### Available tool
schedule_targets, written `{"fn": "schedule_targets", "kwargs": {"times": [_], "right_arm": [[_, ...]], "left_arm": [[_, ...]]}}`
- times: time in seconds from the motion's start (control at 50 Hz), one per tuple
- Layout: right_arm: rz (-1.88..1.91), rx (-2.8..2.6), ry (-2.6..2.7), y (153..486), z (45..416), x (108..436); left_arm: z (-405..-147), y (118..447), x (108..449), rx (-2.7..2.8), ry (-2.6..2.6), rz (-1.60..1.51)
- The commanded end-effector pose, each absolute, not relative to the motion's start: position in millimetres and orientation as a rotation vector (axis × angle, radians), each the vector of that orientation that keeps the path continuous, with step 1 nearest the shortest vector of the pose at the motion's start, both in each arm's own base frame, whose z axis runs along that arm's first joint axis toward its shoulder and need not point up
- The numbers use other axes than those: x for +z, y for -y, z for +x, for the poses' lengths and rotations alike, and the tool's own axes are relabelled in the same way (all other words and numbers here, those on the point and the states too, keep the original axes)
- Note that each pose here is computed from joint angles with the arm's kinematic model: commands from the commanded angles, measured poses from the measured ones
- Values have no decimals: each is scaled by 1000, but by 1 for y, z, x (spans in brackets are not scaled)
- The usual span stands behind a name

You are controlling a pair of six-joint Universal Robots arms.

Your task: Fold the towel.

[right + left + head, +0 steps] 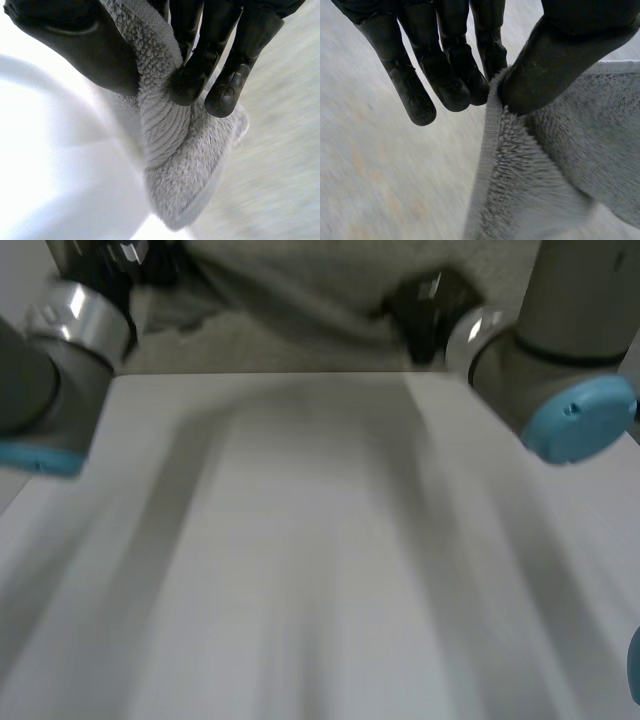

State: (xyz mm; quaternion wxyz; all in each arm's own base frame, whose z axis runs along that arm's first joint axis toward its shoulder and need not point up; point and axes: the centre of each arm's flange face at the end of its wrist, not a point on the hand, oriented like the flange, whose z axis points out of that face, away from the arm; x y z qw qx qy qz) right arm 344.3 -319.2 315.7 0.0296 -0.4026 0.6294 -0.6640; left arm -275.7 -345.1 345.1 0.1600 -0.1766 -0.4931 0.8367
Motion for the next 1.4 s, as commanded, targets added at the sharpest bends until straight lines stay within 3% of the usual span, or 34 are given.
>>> {"fn": "schedule_targets", "kwargs": {"times": [0.02,0.06,0.18,0.36,0.7,1.06,1.4], "right_arm": [[-1419,-1471,-2217,280,327,241],[-1441,-1463,-2206,269,321,239],[-1407,-1556,-2190,268,308,239],[-1375,-1580,-2225,256,287,233],[-1308,-1698,-2197,239,270,214],[-1112,-1704,-2327,260,237,207],[-1064,-1591,-2398,244,227,176]], "left_arm": [[-271,320,239,2167,1719,-759],[-267,304,207,2106,1789,-853],[-257,284,171,2069,1870,-1003],[-250,278,153,2072,1923,-1150],[-247,310,118,2149,1927,-1154],[-241,330,111,2164,1955,-1129],[-239,320,121,2142,1957,-1127]]}}
